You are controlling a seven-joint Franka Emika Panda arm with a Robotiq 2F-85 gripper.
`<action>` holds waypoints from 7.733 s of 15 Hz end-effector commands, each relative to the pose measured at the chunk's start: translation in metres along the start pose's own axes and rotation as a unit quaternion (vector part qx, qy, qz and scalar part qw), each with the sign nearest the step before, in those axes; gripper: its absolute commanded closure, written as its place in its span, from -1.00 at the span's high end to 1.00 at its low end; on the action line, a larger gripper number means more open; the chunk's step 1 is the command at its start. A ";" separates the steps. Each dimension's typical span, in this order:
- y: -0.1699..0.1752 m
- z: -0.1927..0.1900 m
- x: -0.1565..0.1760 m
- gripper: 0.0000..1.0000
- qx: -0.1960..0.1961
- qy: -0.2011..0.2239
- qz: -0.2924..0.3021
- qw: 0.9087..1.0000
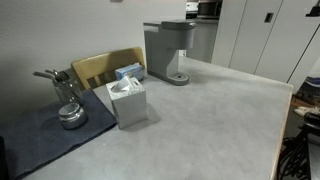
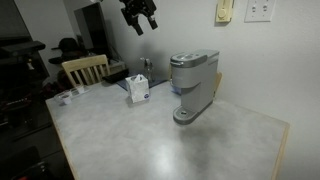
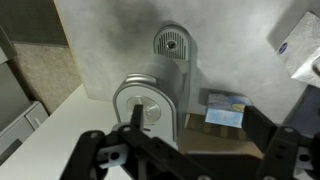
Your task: Press the button on top of the object
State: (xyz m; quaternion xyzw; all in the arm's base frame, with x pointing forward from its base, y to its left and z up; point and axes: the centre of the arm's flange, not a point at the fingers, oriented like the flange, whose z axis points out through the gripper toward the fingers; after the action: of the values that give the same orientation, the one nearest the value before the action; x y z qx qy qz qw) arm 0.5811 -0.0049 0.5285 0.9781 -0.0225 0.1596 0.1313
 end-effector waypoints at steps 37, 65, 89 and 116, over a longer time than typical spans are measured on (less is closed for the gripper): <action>0.092 0.099 0.092 -1.00 0.080 -0.027 0.228 0.970; 0.077 0.141 0.065 -1.00 0.056 -0.104 0.229 0.966; 0.071 0.119 0.074 -1.00 0.046 -0.092 0.211 0.972; 0.058 0.038 0.055 1.00 0.122 -0.247 0.147 0.950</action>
State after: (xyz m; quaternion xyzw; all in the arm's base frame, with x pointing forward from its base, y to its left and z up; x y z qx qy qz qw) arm 0.6420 -0.0679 0.5205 0.9803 -0.1916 -0.0486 -0.0018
